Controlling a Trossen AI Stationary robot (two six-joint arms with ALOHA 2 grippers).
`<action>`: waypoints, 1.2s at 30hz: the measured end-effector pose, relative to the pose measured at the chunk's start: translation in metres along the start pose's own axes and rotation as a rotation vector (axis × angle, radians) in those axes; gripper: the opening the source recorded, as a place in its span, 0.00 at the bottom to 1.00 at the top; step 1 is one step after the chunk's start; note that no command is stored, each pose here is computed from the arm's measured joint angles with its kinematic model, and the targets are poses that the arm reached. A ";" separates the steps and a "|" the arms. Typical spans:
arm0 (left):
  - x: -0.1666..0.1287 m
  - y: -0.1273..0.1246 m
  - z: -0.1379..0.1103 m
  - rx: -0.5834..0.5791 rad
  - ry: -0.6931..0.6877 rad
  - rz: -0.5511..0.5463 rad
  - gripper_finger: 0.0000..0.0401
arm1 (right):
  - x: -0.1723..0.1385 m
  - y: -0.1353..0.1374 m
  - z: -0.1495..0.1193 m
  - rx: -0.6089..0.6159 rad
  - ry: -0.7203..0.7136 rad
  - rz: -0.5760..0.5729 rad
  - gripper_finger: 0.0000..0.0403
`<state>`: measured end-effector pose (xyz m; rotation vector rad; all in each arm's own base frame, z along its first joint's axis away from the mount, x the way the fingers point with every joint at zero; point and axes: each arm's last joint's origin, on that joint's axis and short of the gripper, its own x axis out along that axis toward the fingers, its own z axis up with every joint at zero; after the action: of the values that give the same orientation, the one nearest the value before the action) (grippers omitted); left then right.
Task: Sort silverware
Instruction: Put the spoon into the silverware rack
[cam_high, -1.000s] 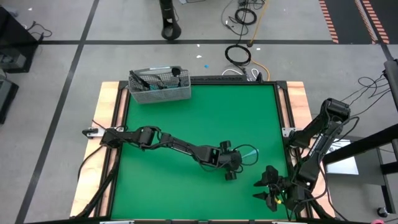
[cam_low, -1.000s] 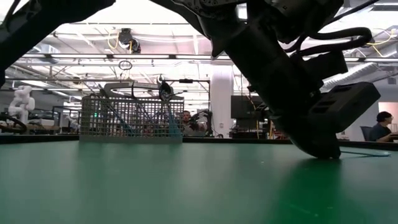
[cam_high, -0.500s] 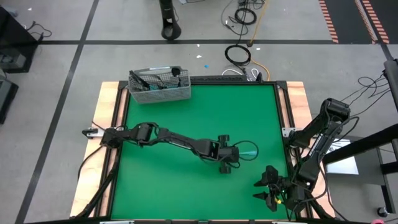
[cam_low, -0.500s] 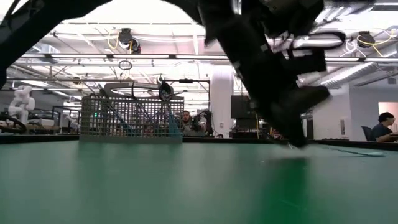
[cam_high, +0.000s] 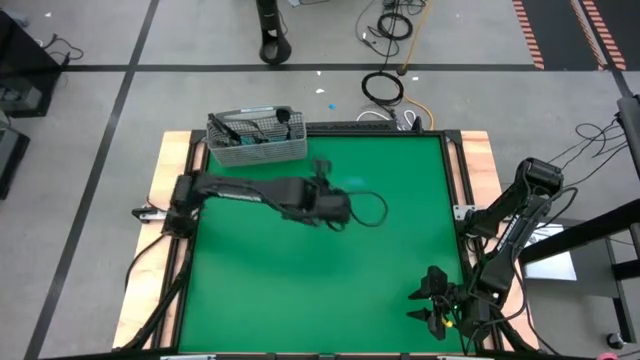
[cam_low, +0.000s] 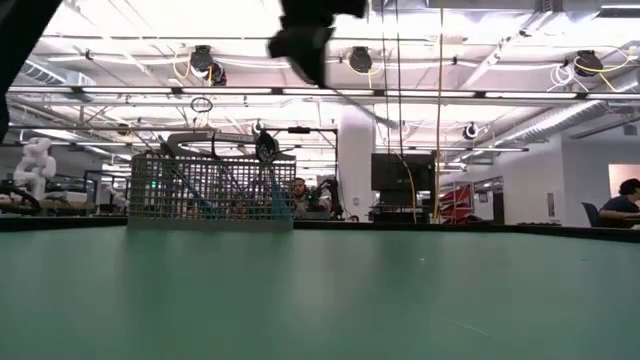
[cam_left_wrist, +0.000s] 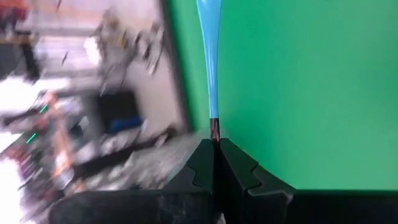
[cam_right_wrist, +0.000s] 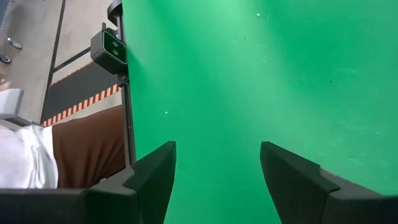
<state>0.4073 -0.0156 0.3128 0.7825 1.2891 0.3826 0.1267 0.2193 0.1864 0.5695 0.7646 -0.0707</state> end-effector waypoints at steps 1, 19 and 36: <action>0.000 0.007 -0.009 0.014 0.044 0.019 0.01 | 0.000 0.000 0.000 -0.001 0.000 -0.001 0.56; 0.043 0.125 -0.124 0.058 0.473 0.065 0.01 | 0.000 -0.001 0.000 -0.002 0.001 -0.008 0.56; 0.080 0.136 -0.138 0.209 0.488 -0.091 0.01 | 0.000 -0.004 0.000 -0.021 0.003 -0.033 0.56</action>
<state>0.3195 0.1726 0.3416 0.8306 1.8380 0.3830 0.1254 0.2163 0.1844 0.5366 0.7772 -0.0923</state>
